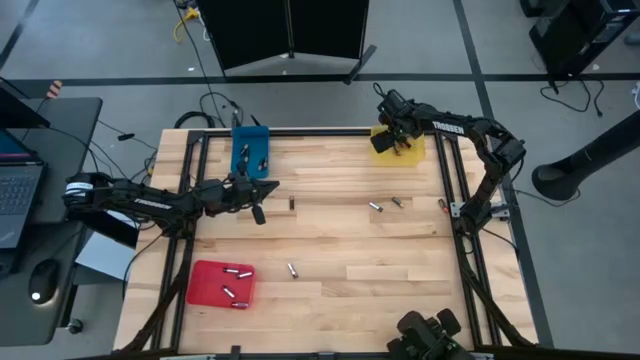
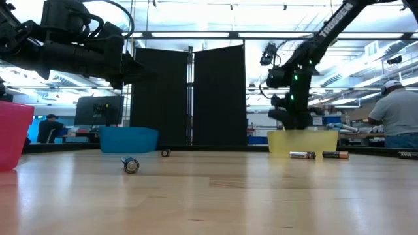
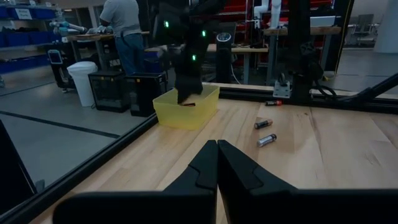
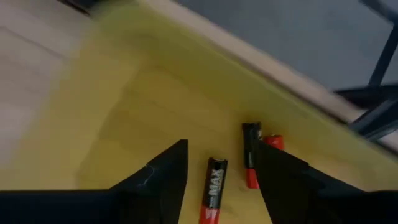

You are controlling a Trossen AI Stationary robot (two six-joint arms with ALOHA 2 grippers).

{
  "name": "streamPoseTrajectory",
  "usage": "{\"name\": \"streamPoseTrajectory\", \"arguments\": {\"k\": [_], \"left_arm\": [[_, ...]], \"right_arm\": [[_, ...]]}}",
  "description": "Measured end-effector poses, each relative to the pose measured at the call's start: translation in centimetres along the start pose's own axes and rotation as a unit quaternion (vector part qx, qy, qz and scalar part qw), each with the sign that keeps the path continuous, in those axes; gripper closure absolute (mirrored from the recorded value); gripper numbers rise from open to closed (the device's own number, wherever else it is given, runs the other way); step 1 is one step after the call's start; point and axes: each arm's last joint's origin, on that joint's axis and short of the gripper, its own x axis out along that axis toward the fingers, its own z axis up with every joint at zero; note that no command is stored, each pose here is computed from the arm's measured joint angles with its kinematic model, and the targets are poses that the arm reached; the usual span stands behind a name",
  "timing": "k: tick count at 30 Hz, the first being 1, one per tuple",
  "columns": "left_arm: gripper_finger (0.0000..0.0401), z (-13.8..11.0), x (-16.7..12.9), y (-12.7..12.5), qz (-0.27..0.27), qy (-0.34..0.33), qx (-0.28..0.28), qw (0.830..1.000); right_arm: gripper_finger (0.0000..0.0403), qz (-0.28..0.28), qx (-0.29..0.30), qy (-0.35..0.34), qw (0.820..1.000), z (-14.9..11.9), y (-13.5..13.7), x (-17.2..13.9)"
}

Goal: Sort batteries
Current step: Put the black battery into the blue bin

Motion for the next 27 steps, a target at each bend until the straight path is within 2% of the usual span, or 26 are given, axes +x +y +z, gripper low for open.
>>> {"name": "streamPoseTrajectory", "arguments": {"k": [3, 5, 8, 10, 11, 16, 21, 24, 27], "left_arm": [[0.0387, 0.0, 0.0, 0.0, 0.0, 0.0, 0.0, 1.0], [0.0387, 0.0, 0.0, 0.0, 0.0, 0.0, 0.0, 1.0], [0.0387, 0.0, 0.0, 0.0, 0.0, 0.0, 0.005, 1.0], [0.0387, 0.0, 0.0, 0.0, 0.0, -0.001, 0.005, 1.0], [0.0387, 0.0, 0.0, 0.0, 0.0, -0.001, 0.005, 1.0], [0.0387, 0.0, 0.0, 0.0, 0.0, -0.002, 0.005, 1.0], [0.0387, 0.1, 0.0, 0.0, 0.0, -0.004, 0.003, 1.0], [0.0387, 0.1, 0.0, 0.0, 0.0, -0.004, 0.002, 1.0], [0.0387, 0.1, 0.0, 0.0, 0.0, -0.004, 0.002, 1.0]], "right_arm": [[0.022, 0.01, -0.024, -0.011, 1.0, 0.8, 0.2, -2.5], [0.0244, 0.028, -0.04, -0.024, 0.998, 1.0, 0.5, -4.5], [0.0312, 0.072, -0.078, -0.055, 0.993, 0.4, 1.4, -7.2], [0.0369, 0.092, -0.113, -0.074, 0.987, -1.0, 2.6, -8.5], [0.0385, 0.1, -0.129, -0.083, 0.983, -1.8, 3.2, -9.0], [0.0388, 0.146, -0.175, -0.121, 0.966, -7.0, 5.9, -10.1], [0.0393, 0.187, -0.183, -0.104, 0.96, -12.6, 7.2, -9.8], [0.037, 0.2, -0.181, -0.07, 0.96, -15.4, 7.4, -9.4], [0.0337, 0.19, -0.184, -0.036, 0.964, -17.2, 7.2, -9.1]]}}
